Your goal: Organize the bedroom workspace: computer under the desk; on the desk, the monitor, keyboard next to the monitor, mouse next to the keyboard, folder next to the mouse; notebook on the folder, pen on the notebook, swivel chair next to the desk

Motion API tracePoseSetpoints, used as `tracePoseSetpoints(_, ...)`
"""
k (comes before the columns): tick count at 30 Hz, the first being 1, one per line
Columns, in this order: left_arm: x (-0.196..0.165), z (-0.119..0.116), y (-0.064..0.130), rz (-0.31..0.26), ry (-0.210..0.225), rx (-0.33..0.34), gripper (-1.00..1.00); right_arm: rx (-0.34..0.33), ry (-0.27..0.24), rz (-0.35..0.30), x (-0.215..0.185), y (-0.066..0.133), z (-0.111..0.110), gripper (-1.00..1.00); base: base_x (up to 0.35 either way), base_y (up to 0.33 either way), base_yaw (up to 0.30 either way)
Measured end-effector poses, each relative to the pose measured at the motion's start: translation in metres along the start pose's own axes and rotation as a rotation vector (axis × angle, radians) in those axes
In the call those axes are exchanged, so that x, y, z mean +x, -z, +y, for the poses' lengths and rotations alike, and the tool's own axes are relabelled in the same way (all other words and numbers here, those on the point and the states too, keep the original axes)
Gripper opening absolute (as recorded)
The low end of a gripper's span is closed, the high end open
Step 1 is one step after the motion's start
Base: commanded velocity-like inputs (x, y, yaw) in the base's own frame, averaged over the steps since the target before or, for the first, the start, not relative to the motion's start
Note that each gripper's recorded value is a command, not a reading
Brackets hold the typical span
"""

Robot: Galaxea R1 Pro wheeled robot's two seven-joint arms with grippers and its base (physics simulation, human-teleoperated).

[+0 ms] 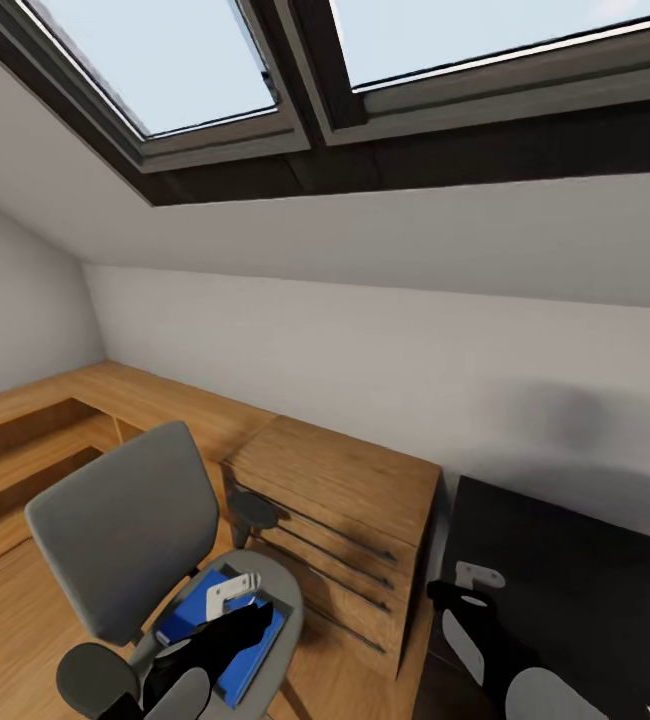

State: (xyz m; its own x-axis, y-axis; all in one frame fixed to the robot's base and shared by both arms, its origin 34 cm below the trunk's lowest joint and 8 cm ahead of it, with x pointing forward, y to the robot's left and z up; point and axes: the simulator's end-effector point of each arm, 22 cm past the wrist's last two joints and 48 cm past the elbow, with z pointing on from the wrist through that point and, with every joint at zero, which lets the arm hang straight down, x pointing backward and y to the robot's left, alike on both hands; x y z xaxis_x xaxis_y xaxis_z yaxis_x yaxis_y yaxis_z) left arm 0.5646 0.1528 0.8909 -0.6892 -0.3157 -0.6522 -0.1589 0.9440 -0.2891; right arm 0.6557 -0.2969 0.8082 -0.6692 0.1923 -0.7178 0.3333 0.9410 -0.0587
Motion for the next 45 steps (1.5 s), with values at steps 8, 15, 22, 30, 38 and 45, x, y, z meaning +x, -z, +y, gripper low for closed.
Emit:
tracePoseSetpoints(8, 0.0, 0.0, 0.0, 0.0, -0.001, 0.001, 1.0, 0.01, 0.002, 0.005, 0.0, -0.003, -0.004, 1.0, 0.038, 0.0, 0.0)
tracePoseSetpoints(15, 0.001, -0.001, 0.0, 0.001, -0.002, 0.001, 1.0, 0.012, -0.001, 0.01, 0.0, -0.004, -0.004, 1.0, 0.126, 0.0, 0.0)
tracePoseSetpoints(22, 0.0, 0.0, 0.0, 0.0, -0.001, 0.0, 1.0, 0.012, -0.002, 0.021, 0.002, -0.004, -0.004, 1.0, 0.019, 0.0, 0.0)
tracePoseSetpoints(30, 0.0, 0.0, 0.0, 0.0, -0.001, 0.0, 1.0, 0.007, -0.001, 0.089, 0.016, -0.003, -0.002, 1.0, 0.003, 0.0, 0.0)
tracePoseSetpoints(38, 0.0, 0.0, 0.0, 0.0, 0.0, -0.001, 1.0, -0.002, -0.039, 0.13, 0.025, -0.002, 0.0, 1.0, 0.0, 0.0, 0.0)
tracePoseSetpoints(45, 0.0, 0.0, 0.0, 0.0, 0.0, -0.001, 1.0, -0.004, -0.039, 0.152, 0.029, -0.001, 0.0, 1.0, 0.0, 0.0, 0.0)
